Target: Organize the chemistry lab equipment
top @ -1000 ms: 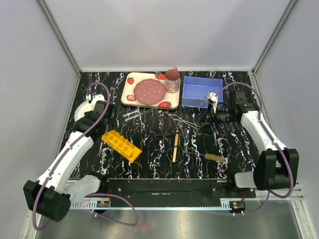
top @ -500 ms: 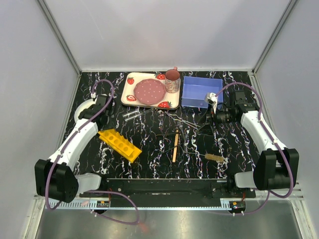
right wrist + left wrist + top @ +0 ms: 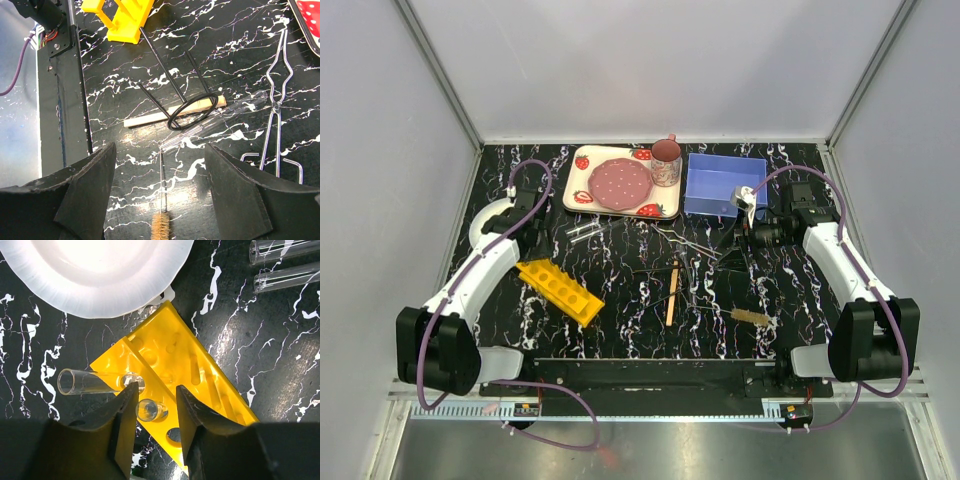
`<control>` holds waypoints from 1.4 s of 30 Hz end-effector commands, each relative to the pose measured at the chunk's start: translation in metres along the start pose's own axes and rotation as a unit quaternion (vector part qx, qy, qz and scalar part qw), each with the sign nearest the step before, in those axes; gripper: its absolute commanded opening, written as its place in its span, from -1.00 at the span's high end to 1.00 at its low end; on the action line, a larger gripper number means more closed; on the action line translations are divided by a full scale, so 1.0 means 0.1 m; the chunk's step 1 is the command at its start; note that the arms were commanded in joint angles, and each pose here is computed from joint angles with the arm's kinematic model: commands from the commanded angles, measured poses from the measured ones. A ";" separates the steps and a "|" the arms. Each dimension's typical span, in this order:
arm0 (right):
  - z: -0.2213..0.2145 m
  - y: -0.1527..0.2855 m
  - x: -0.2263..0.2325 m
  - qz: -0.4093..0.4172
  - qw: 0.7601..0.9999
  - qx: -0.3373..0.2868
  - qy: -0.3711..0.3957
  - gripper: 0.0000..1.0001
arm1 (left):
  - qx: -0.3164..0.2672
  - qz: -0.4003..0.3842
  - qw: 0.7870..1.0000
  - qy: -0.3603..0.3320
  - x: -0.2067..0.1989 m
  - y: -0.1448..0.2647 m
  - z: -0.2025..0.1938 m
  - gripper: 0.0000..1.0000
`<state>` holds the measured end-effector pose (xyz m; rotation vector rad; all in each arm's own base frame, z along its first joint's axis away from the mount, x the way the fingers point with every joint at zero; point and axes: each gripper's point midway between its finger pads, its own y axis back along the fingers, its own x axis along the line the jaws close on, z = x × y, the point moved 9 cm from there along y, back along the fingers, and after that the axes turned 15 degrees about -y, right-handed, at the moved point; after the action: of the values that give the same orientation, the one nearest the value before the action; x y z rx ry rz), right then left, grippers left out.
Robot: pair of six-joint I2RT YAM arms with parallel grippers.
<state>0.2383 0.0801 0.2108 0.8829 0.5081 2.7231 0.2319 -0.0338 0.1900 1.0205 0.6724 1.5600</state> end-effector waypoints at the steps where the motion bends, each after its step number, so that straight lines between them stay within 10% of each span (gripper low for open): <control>1: 0.08 0.02 0.01 0.008 1.000 -0.012 0.018 -0.54 | -0.033 -0.004 0.999 0.009 0.03 0.06 0.16 0.24; 42: 0.07 0.02 -0.01 0.009 1.000 -0.009 0.012 -0.54 | -0.214 -0.026 0.974 0.075 0.17 0.36 -0.09 0.71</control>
<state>0.2388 0.0800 0.2078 0.9049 0.5141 2.7183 0.2041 -0.0255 0.2102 0.6584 0.4735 1.6439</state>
